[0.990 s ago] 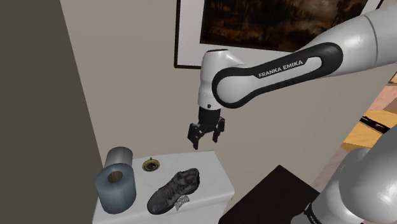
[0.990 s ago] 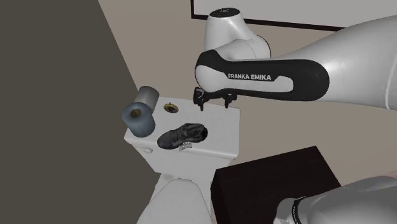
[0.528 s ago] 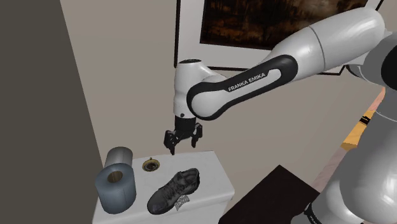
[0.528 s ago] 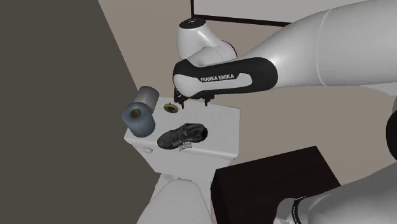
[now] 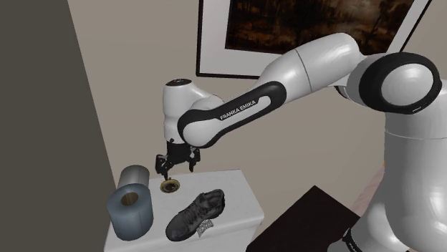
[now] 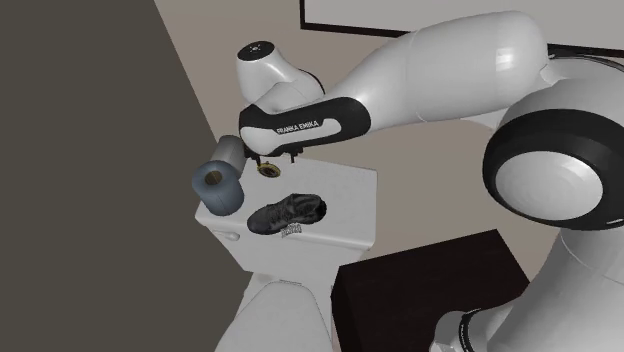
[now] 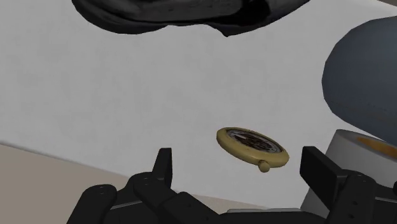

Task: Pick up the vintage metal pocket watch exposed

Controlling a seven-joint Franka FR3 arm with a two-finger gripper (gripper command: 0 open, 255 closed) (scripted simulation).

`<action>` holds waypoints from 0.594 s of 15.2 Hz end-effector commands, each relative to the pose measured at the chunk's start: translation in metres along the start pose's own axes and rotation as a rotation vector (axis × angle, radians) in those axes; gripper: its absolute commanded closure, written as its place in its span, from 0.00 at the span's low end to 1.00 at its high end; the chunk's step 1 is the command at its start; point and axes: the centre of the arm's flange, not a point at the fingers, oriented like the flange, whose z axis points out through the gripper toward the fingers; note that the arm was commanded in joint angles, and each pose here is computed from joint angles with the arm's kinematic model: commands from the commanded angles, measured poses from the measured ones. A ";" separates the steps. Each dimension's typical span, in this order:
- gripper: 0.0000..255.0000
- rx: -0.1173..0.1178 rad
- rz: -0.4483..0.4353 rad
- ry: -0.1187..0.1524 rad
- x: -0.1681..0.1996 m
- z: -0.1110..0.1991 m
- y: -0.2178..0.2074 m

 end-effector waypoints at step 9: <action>0.00 -0.003 0.006 0.018 0.016 0.051 -0.028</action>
